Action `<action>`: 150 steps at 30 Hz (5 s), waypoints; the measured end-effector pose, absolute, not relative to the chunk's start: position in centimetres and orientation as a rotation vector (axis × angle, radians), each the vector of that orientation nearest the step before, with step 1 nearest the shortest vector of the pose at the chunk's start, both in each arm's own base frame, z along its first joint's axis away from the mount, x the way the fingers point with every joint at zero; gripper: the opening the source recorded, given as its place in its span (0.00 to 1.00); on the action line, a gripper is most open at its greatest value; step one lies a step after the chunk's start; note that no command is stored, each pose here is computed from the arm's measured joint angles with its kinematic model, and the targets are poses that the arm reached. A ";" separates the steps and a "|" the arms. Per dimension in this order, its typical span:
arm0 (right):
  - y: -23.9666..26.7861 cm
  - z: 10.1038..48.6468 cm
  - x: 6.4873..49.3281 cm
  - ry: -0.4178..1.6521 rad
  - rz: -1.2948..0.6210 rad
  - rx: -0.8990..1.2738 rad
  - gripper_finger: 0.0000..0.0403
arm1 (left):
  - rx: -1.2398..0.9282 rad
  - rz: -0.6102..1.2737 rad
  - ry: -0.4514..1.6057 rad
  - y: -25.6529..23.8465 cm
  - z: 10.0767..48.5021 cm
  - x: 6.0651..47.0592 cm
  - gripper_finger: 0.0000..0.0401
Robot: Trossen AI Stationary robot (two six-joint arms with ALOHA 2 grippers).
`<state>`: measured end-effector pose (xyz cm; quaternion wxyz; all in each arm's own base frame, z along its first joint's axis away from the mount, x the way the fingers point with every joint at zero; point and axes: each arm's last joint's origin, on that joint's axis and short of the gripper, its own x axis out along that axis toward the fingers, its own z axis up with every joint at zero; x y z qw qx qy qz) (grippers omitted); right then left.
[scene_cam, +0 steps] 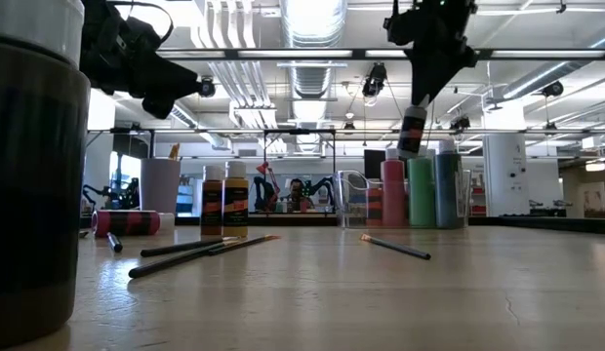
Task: Pick & Place Paint Supplies
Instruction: Put the gray paint bottle into the transparent bin, then put the gold paint brush into the violet cup
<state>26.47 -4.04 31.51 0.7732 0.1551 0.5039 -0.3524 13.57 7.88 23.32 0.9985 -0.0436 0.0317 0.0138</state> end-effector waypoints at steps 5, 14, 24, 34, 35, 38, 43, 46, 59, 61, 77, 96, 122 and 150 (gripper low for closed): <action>-7.1 31.6 26.3 1.075 -0.779 0.356 0.28 | -0.085 0.028 0.061 7.9 23.3 13.6 0.34; -10.2 31.9 26.3 0.985 -0.829 0.391 0.28 | -0.085 0.028 0.061 7.9 23.3 13.6 0.34; -12.9 29.5 28.1 1.016 -0.852 0.379 0.28 | -0.086 0.028 0.063 7.9 23.3 13.6 0.34; -15.2 25.4 29.6 1.141 -0.915 0.421 0.29 | -0.086 0.027 0.063 7.9 23.3 13.6 0.34; -15.3 25.1 29.6 1.149 -0.919 0.422 0.29 | -0.086 0.027 0.063 7.9 23.3 13.6 0.34; -15.9 24.4 29.7 1.171 -0.941 0.423 0.28 | -0.086 0.028 0.063 7.9 23.3 13.6 0.34; -17.0 23.8 29.4 1.185 -0.991 0.413 0.29 | -0.086 0.027 0.062 7.9 23.3 13.6 0.34; -17.5 23.5 29.3 1.190 -1.004 0.418 0.29 | -0.085 0.028 0.062 7.9 23.3 13.6 0.34; -19.6 21.5 29.3 1.225 -1.037 0.433 0.30 | -0.086 0.027 0.062 7.9 23.3 13.6 0.34; -19.7 21.3 29.3 1.230 -1.039 0.432 0.29 | -0.086 0.027 0.062 7.9 23.3 13.6 0.34; -20.1 21.1 29.3 1.206 -1.050 0.443 0.39 | -0.086 0.028 0.063 7.9 23.3 13.6 0.34; -20.0 21.4 29.2 1.203 -1.070 0.420 0.35 | -0.087 0.027 0.063 7.9 23.3 13.6 0.34; -20.2 21.9 29.2 1.202 -1.114 0.356 0.34 | -0.086 0.027 0.062 7.9 23.3 13.6 0.34; -17.2 28.7 31.7 1.203 -1.022 0.269 0.40 | -0.086 0.027 0.062 7.9 23.3 13.6 0.34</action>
